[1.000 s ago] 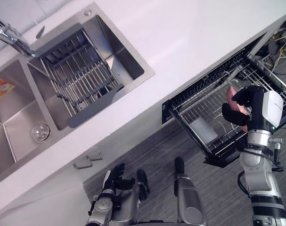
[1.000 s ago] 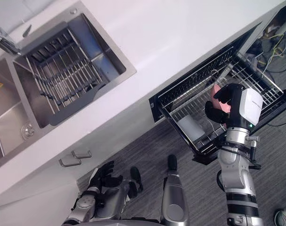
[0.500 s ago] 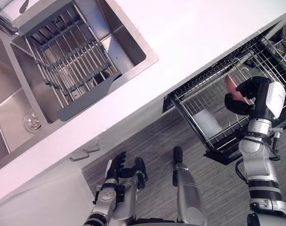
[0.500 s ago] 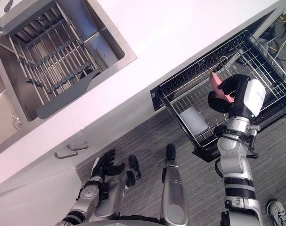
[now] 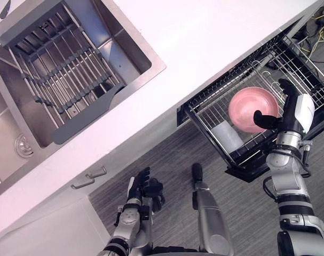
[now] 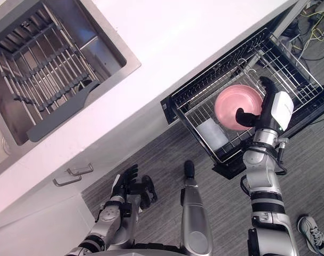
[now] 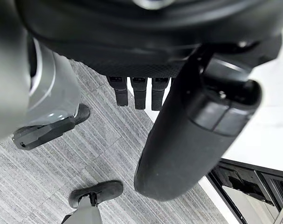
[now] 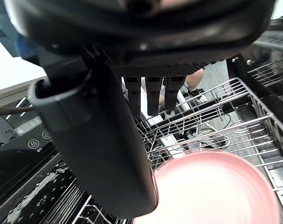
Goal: Walk over to the sink, pick up the cup, carry it to the dishwasher, place the cup inside the dishwasher, then close the dishwasher door
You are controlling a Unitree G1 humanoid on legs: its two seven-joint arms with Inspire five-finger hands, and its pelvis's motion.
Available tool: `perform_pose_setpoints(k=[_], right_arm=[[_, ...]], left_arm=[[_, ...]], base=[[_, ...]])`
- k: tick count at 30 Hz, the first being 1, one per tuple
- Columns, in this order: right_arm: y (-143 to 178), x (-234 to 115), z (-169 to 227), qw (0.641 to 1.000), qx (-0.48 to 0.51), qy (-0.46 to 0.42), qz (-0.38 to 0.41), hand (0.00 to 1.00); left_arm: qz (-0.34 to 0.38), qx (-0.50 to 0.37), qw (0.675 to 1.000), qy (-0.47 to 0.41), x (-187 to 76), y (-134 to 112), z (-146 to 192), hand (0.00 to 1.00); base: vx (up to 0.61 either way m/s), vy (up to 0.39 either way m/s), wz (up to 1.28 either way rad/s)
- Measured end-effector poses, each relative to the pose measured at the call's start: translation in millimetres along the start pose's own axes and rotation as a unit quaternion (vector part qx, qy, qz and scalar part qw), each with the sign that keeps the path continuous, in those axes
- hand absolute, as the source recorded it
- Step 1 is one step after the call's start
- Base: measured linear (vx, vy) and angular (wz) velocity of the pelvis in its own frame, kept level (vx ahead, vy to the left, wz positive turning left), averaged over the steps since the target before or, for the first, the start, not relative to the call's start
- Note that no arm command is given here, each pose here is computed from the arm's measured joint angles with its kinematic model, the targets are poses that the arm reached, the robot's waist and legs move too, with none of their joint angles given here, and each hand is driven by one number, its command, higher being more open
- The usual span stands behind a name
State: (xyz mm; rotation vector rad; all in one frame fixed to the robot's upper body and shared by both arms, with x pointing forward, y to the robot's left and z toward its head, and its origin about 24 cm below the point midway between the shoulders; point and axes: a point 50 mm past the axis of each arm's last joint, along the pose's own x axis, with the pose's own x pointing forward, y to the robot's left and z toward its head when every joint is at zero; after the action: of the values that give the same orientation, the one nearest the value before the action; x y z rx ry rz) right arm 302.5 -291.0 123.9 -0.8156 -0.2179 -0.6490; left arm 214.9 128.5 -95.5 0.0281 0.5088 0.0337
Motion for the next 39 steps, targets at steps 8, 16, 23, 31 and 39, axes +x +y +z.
perform_pose_setpoints(k=[8, 16, 23, 31, 39], right_arm=[[-10.1, -20.7, 24.7, 0.996, 0.065, -0.032, -0.049, 0.9], [-24.4, -67.8, 6.2, 0.982, 0.144, 0.036, -0.114, 0.9], [-28.7, -118.3, -39.7, 0.968, 0.15, 0.163, -0.119, 0.9], [-39.8, -154.4, -75.4, 0.913, 0.254, 0.265, -0.176, 0.9], [-9.1, -169.8, -100.8, 0.812, 0.436, 0.349, -0.169, 0.9]], left_arm=[[0.006, -0.001, 1.0, 0.008, 0.3, 0.8, -1.7, 0.9], [0.006, 0.004, 1.0, 0.028, -2.2, 4.5, -9.6, 0.9], [-0.007, 0.018, 0.999, 0.044, -7.9, 3.3, -19.3, 0.9], [-0.009, 0.023, 0.997, 0.07, -16.7, 1.0, -33.8, 0.9], [-0.01, 0.015, 0.997, 0.07, -16.4, 0.7, -33.2, 0.9]], base=[[-0.01, -0.04, -0.07], [0.03, -0.005, -0.26], [0.04, 0.015, -0.14], [0.0, -0.01, 0.07], [-0.02, -0.01, 0.11]])
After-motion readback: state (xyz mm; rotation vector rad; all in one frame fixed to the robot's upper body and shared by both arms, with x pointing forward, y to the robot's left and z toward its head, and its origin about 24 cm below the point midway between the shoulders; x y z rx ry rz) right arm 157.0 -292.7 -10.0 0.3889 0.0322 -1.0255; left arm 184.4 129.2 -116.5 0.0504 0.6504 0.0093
